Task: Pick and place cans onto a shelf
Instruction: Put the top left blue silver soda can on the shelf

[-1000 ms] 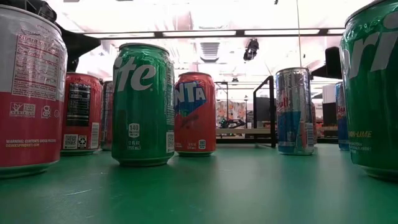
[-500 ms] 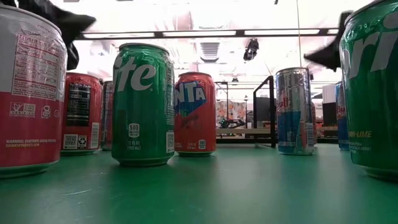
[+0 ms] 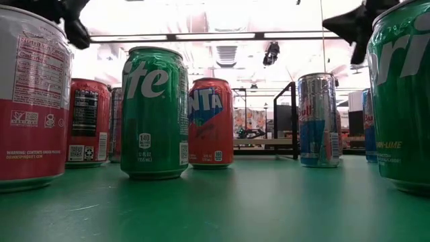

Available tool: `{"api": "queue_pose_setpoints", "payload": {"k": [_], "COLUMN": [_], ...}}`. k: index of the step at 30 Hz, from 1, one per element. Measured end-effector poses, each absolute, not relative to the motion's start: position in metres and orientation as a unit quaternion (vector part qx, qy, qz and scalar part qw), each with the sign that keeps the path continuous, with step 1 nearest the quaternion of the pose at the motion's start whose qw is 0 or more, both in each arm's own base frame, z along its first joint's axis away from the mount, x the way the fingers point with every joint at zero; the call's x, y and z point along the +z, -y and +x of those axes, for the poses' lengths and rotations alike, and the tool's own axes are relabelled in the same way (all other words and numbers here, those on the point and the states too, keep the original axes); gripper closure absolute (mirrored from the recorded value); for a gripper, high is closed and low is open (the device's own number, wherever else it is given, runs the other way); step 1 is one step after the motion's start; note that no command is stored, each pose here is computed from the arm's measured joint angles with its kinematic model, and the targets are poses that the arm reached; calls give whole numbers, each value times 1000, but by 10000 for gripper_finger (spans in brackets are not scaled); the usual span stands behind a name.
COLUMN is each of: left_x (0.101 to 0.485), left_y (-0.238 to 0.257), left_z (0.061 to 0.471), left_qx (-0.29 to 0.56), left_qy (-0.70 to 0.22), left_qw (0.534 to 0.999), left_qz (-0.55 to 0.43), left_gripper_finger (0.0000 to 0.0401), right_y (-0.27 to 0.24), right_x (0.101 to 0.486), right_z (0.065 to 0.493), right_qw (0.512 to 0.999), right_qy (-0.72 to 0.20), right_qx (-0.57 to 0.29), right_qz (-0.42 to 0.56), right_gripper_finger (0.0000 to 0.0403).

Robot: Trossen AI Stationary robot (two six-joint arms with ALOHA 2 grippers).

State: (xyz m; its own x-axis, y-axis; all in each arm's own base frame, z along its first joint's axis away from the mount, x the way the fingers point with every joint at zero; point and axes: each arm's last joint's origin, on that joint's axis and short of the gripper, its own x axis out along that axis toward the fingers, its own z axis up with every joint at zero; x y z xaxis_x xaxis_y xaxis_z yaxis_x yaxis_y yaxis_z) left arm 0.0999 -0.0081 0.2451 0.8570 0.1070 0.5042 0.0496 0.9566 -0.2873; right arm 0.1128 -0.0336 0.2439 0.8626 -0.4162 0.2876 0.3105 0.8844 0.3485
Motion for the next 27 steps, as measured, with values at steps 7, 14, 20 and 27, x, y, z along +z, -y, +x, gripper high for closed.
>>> {"api": "queue_pose_setpoints", "payload": {"k": [7, 14, 20, 27], "left_x": [298, 332, 337, 321], "left_y": [12, 9, 10, 15], "left_z": [122, 127, 134, 160], "left_qx": [24, 127, 184, 179], "left_qy": [155, -153, -318, -376], "left_qw": [977, 964, 916, 901], "left_qz": [-141, -177, -158, -120], "left_gripper_finger": [401, 401, 401, 400], "right_y": [41, 43, 43, 43], "right_x": [267, 287, 301, 302], "right_z": [144, 150, 149, 150], "right_qw": [966, 948, 928, 925], "right_qy": [30, -127, -192, -206], "right_qx": [-217, -240, -256, -255], "right_qz": [136, 165, 194, 194], "right_gripper_finger": [394, 394, 394, 394]}}
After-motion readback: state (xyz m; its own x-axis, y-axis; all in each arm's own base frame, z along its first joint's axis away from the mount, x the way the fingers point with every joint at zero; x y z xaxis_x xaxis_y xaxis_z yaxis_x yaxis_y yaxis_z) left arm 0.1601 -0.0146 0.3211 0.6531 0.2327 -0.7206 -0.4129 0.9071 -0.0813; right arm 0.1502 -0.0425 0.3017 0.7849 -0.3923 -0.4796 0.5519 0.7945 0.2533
